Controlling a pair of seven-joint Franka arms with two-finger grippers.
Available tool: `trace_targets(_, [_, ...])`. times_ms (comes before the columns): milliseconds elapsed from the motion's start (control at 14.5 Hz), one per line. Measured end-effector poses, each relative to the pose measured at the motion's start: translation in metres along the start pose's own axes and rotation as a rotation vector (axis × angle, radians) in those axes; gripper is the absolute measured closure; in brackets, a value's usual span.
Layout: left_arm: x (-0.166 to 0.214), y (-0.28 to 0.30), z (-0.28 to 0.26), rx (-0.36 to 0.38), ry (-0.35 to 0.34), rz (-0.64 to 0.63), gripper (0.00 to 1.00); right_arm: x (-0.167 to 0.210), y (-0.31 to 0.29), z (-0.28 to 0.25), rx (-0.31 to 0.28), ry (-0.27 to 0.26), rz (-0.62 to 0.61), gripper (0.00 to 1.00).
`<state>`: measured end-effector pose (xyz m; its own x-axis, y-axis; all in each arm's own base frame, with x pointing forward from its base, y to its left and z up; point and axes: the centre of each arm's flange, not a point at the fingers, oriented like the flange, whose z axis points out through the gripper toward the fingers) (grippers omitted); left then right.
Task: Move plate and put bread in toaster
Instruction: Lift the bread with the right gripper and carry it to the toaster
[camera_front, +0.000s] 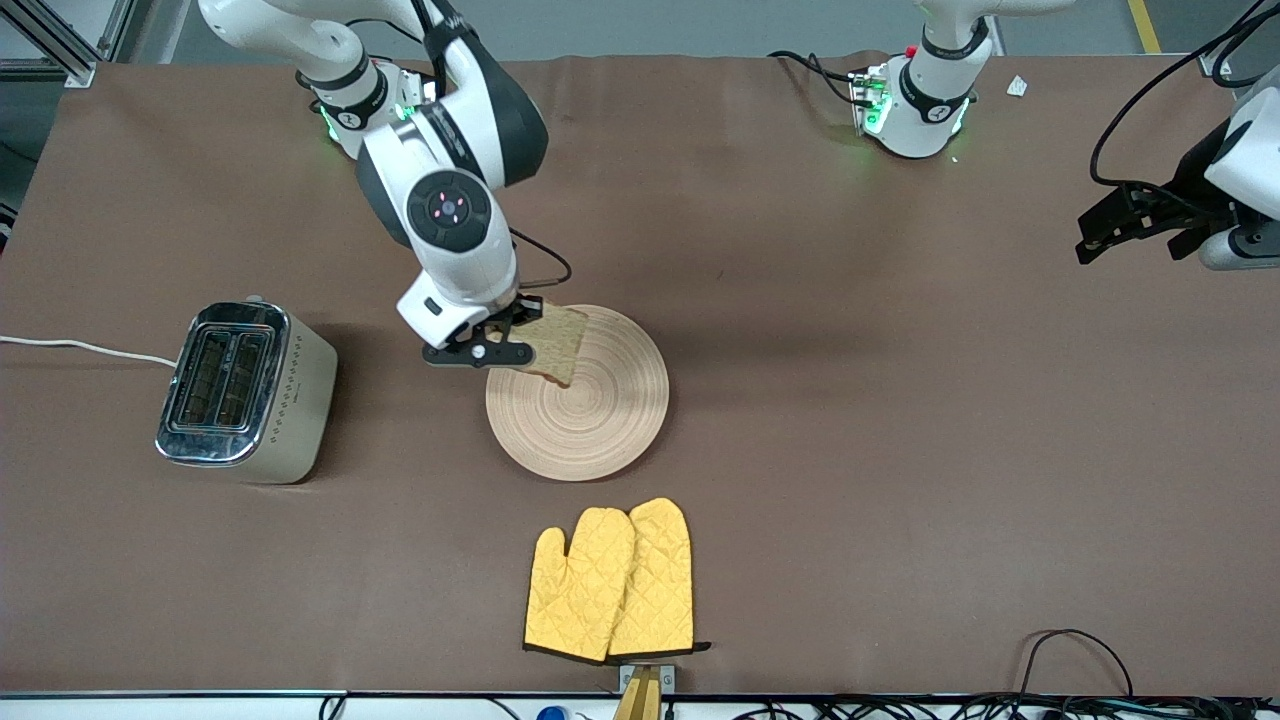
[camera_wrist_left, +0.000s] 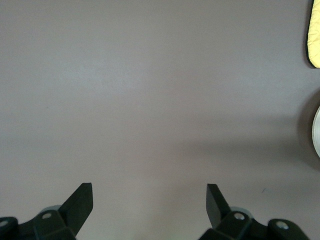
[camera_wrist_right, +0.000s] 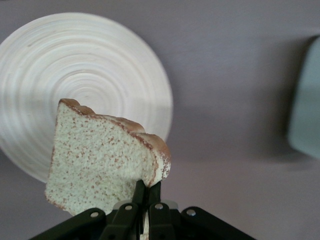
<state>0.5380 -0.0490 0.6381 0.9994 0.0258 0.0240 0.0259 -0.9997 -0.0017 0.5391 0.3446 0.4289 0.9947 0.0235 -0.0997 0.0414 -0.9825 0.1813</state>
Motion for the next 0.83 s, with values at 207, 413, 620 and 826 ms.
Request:
trace_targets(207, [0.000,0.000,0.000,0.000,0.000,0.000,0.00,0.001,0.024,-0.026,-0.192,0.069,-0.023,0.94])
trace_targets(413, [0.000,0.000,0.000,0.000,0.000,0.000,0.00,0.008,0.053,-0.030,-0.446,0.125,-0.022,0.94])
trace_targets(620, [0.000,0.000,0.000,0.000,0.000,0.000,0.00,0.018,0.088,-0.027,-0.657,0.139,0.025,0.94])
trace_targets(826, [0.000,0.000,0.000,0.000,0.001,0.000,0.00,0.038,0.137,-0.008,-0.789,0.090,0.102,0.94])
